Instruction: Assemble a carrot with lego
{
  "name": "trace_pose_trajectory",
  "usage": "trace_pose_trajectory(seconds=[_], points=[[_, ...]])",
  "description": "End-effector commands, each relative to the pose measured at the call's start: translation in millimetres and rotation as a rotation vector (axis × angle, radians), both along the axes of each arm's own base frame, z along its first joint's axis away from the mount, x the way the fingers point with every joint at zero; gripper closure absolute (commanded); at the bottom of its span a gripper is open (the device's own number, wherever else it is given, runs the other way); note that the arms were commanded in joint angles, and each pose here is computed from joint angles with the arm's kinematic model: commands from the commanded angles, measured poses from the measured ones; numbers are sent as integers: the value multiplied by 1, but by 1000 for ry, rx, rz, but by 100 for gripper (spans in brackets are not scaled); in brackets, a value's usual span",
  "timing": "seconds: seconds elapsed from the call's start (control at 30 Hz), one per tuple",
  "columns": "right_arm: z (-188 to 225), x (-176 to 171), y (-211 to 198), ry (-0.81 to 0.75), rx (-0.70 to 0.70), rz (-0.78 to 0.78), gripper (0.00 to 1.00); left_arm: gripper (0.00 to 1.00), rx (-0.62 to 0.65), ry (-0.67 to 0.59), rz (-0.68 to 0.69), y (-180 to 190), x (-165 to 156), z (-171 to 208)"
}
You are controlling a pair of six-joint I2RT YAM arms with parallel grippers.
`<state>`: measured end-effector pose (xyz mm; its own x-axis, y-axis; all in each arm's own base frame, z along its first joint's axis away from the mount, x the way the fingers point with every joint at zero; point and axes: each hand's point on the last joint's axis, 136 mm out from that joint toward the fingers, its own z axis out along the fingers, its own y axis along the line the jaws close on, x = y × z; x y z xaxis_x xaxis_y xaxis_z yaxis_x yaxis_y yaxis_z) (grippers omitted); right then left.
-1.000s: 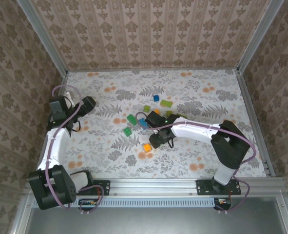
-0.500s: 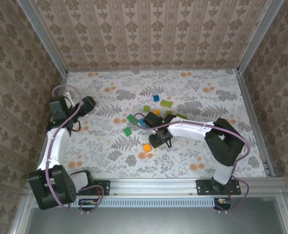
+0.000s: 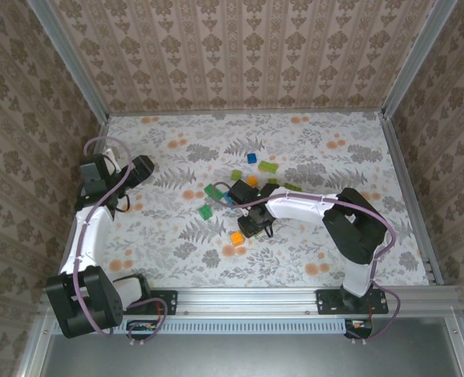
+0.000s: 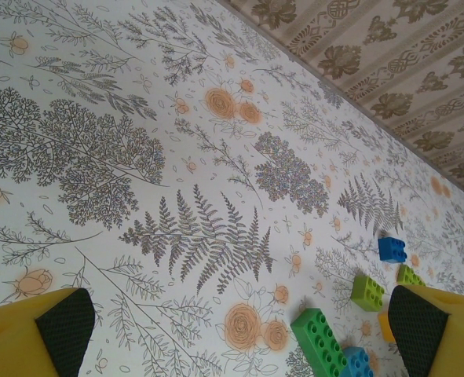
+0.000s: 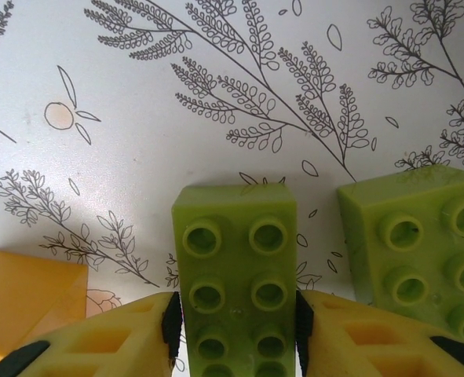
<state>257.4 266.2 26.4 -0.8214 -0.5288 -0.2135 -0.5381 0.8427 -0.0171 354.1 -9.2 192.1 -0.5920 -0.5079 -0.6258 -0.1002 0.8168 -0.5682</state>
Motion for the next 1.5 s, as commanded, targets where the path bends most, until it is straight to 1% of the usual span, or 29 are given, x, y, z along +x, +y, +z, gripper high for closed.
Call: trace_pose_trajectory(seconds=[0.0,0.2,0.37,0.63,0.83,0.97,1.03,1.17,1.3,1.47], points=[[3,2,9,1,12,13,58,0,14,-11,-7,1,-2,2],[-1,2,10,10,5,17,61,0,12,-16,-12,0,-1,3],[-4,2,10,14,0,14,58,0,11,-17,-12,0,-1,4],[-7,3,11,16,-5,12,55,0,9,-18,-14,0,-1,4],[-8,5,13,17,-5,13,61,0,8,-18,-15,0,-1,4],[0,4,11,6,3,13,67,0,9,-17,-14,0,0,3],[6,3,10,0,7,14,68,0,7,-16,-15,-1,0,2],[23,-6,4,-11,22,10,68,0,8,-14,-13,0,0,2],[38,-22,0,-14,44,-4,68,0,19,-9,-6,1,0,1],[49,-40,6,11,100,-34,68,0,26,-1,0,2,0,0]])
